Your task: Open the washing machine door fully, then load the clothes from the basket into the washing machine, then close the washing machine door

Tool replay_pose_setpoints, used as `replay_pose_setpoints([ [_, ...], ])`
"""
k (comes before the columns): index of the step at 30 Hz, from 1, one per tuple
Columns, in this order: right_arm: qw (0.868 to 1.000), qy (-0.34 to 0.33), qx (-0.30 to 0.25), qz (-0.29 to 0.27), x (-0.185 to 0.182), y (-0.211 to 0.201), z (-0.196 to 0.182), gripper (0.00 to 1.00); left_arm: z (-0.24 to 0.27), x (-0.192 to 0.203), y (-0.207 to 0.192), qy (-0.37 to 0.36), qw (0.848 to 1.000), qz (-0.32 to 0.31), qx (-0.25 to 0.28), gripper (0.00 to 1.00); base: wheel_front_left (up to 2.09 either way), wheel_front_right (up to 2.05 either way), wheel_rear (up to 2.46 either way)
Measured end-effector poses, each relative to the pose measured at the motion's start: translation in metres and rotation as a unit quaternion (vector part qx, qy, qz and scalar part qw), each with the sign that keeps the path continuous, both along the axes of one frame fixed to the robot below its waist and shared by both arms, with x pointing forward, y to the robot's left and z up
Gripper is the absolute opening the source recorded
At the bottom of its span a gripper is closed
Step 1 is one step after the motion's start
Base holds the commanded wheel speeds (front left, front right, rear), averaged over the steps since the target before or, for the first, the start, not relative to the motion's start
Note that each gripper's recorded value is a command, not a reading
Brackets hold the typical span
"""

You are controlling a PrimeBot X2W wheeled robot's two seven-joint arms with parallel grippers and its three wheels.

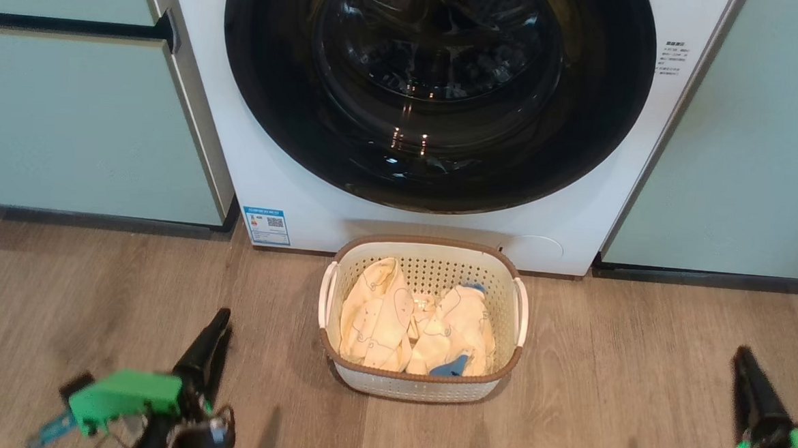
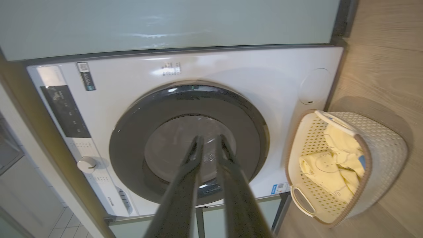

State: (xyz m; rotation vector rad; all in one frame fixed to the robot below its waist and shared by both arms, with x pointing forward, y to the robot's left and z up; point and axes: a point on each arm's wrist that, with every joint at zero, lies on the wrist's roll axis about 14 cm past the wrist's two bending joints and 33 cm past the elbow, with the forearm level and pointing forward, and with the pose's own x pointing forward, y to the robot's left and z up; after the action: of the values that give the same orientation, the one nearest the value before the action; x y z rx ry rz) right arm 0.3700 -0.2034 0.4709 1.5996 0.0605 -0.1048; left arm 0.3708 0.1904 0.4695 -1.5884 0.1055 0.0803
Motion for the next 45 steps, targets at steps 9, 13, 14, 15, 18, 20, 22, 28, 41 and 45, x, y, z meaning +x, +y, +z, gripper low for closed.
replay_pose_setpoints([
  [9,0.998,0.057,0.011,-0.001,-0.023,0.004,-0.037,1.00,-0.036,-0.023,-0.006,0.057,0.998,-0.003,-0.008,1.00,0.00,0.00,0.00],
  [13,0.998,0.055,0.011,-0.002,-0.022,0.004,-0.036,1.00,-0.034,-0.020,-0.007,0.052,0.999,-0.001,-0.007,1.00,0.00,0.00,0.00],
  [14,0.998,0.055,0.011,-0.002,-0.022,0.004,-0.036,1.00,-0.033,-0.020,-0.007,0.051,0.999,-0.001,-0.007,1.00,0.00,0.00,0.00],
  [15,0.998,0.054,0.011,-0.002,-0.022,0.004,-0.035,1.00,-0.033,-0.020,-0.007,0.050,0.999,-0.002,-0.007,1.00,0.00,0.00,0.00],
  [18,0.999,0.052,0.010,-0.003,-0.021,0.004,-0.034,1.00,-0.028,-0.016,-0.007,0.043,0.999,-0.001,-0.006,1.00,0.00,0.00,0.00],
  [20,0.999,0.050,0.010,-0.003,-0.021,0.004,-0.033,1.00,-0.026,-0.015,-0.007,0.040,0.999,0.001,-0.006,1.00,0.00,0.00,0.00],
  [22,0.999,0.048,0.009,-0.005,-0.020,0.003,-0.032,1.00,-0.026,-0.015,-0.007,0.039,0.999,0.001,-0.005,1.00,0.00,0.00,0.00],
  [28,0.999,0.042,0.004,-0.005,-0.018,0.003,-0.027,1.00,-0.021,-0.013,-0.007,0.032,0.999,0.003,-0.004,1.00,0.00,0.00,0.00],
  [41,0.998,0.037,-0.042,-0.011,-0.011,-0.003,-0.022,1.00,-0.013,-0.005,-0.005,0.021,0.998,0.009,0.058,1.00,0.00,0.00,0.00],
  [45,0.996,0.039,-0.079,-0.009,-0.010,-0.006,-0.021,1.00,-0.011,-0.002,-0.002,0.017,0.994,0.005,0.106,1.00,0.00,0.00,0.00],
])
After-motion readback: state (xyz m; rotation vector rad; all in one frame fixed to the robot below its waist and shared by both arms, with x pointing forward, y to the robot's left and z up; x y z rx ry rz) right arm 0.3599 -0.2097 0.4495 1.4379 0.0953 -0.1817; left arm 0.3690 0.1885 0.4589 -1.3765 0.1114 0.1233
